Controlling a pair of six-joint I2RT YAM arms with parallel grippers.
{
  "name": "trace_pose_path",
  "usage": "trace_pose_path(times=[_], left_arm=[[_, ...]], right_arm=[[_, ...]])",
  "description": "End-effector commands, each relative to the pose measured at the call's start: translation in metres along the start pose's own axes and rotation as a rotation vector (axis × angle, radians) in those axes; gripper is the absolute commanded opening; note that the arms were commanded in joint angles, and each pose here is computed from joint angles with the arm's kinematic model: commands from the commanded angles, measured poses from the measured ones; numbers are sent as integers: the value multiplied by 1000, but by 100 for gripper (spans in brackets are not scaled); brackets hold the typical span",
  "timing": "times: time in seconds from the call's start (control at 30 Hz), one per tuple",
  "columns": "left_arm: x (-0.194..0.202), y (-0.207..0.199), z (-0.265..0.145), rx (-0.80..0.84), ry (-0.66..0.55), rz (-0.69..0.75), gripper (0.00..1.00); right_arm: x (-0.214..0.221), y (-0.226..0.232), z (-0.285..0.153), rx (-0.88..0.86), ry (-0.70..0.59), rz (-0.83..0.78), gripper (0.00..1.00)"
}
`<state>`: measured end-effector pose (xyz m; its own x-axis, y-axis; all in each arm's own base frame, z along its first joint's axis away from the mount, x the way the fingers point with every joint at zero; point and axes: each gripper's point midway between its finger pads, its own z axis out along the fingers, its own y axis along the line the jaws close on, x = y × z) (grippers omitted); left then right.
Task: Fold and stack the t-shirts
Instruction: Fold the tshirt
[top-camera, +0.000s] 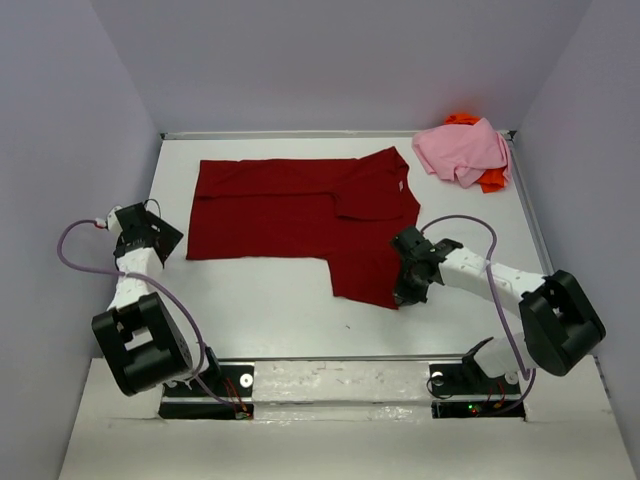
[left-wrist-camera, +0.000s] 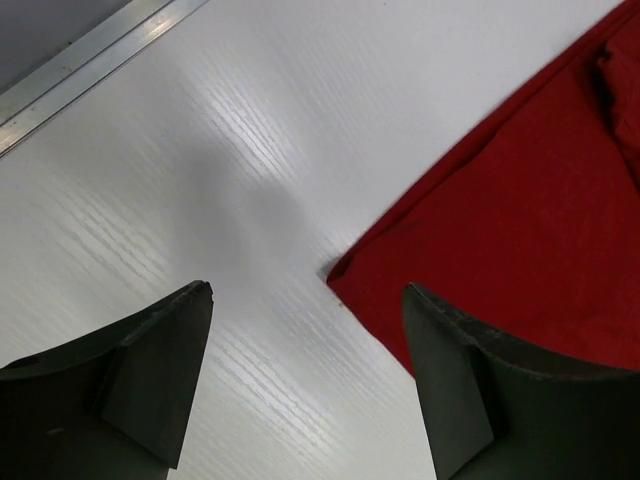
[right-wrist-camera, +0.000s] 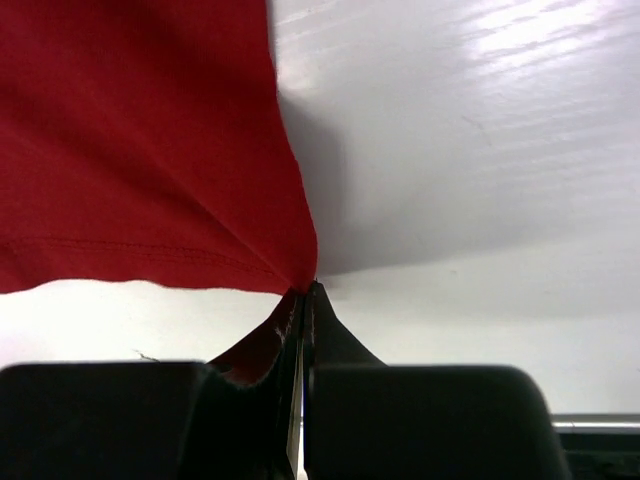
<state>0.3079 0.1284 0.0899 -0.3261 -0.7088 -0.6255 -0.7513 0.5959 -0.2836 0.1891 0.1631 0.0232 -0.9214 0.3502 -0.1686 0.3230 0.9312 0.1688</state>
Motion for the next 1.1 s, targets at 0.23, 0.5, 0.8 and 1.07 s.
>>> trace_pose_path(times=[0.23, 0.5, 0.8, 1.07], left_arm=[[27, -11, 25, 111, 147, 90, 84], [60, -12, 34, 97, 247, 128, 78], [78, -22, 44, 64, 272, 167, 69], [69, -16, 46, 14, 241, 180, 50]], right_arm=[[-12, -1, -30, -5, -79, -19, 0], [-15, 4, -32, -28, -90, -17, 0], [-19, 10, -34, -34, -95, -23, 0], [-19, 9, -33, -26, -89, -22, 0]])
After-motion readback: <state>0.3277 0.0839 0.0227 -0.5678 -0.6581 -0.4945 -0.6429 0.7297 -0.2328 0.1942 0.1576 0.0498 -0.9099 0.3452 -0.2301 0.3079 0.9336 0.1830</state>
